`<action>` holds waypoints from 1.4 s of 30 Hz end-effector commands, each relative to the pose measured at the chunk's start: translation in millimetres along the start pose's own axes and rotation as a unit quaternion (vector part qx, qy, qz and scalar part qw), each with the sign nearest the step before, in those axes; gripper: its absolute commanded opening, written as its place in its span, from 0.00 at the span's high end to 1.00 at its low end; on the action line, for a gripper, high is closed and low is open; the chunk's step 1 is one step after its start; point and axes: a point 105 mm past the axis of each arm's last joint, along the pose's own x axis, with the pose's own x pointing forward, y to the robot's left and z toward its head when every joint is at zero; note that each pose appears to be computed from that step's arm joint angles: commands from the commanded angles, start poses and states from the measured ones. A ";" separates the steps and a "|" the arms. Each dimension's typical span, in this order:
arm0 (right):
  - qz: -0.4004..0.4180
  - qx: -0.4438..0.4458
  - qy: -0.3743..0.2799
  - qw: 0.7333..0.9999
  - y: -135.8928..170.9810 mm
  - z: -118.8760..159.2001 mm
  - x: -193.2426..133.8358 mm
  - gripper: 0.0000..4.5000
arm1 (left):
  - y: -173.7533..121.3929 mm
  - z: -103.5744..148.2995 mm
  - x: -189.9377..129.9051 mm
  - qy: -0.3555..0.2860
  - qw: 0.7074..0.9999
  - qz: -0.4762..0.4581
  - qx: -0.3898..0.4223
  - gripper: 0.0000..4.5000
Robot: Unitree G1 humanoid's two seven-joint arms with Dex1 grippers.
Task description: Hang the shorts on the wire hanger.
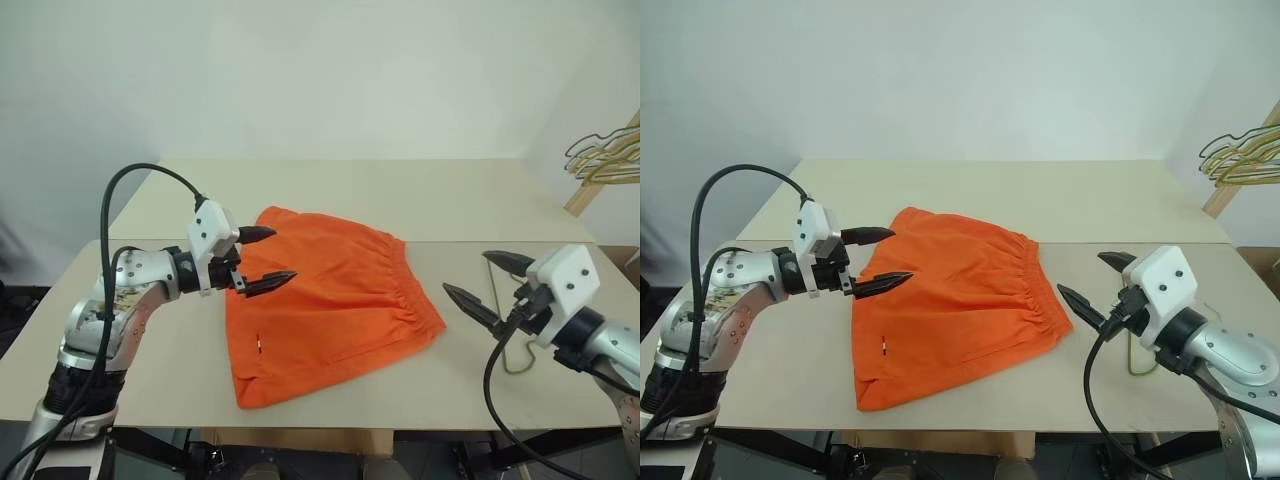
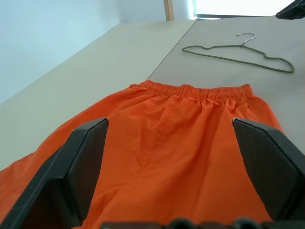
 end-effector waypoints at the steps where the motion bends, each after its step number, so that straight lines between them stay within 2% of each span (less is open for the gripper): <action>1: 0.002 -0.024 -0.016 1.000 -4.0 11.0 3.6 0.00 | -3.3 6.1 -1.1 0.015 0.999 -0.018 0.031 0.00; 10: 0.044 -0.052 -0.001 0.998 1.3 13.0 7.2 0.00 | -17.8 -9.0 -5.1 0.056 0.997 -0.051 0.033 0.00; 21: 0.163 -0.130 0.050 0.977 34.7 -9.7 6.6 0.00 | -53.6 -26.1 -10.8 0.104 0.980 -0.161 0.059 0.00; 25: 0.161 -0.133 0.048 0.977 31.2 -9.8 8.0 0.00 | -66.2 -36.5 -15.5 0.129 0.966 -0.207 0.090 0.00; 32: 0.127 -0.131 0.098 0.978 6.3 -26.8 -6.1 0.00 | -68.0 -41.1 -12.2 0.116 0.969 -0.202 0.081 0.00; 36: 0.091 -0.104 0.178 0.974 -11.3 -51.2 -20.2 0.00 | -65.3 -49.0 -16.9 0.111 0.971 -0.198 0.074 0.00; 39: 0.019 -0.031 0.278 0.960 -33.3 -77.0 -33.0 0.00 | -60.2 -48.5 -17.6 0.094 0.976 -0.187 0.066 0.00; 42: -0.036 0.041 0.337 0.940 -46.5 -90.7 -39.9 0.00 | -57.6 -48.9 -14.8 0.089 0.977 -0.180 0.067 0.00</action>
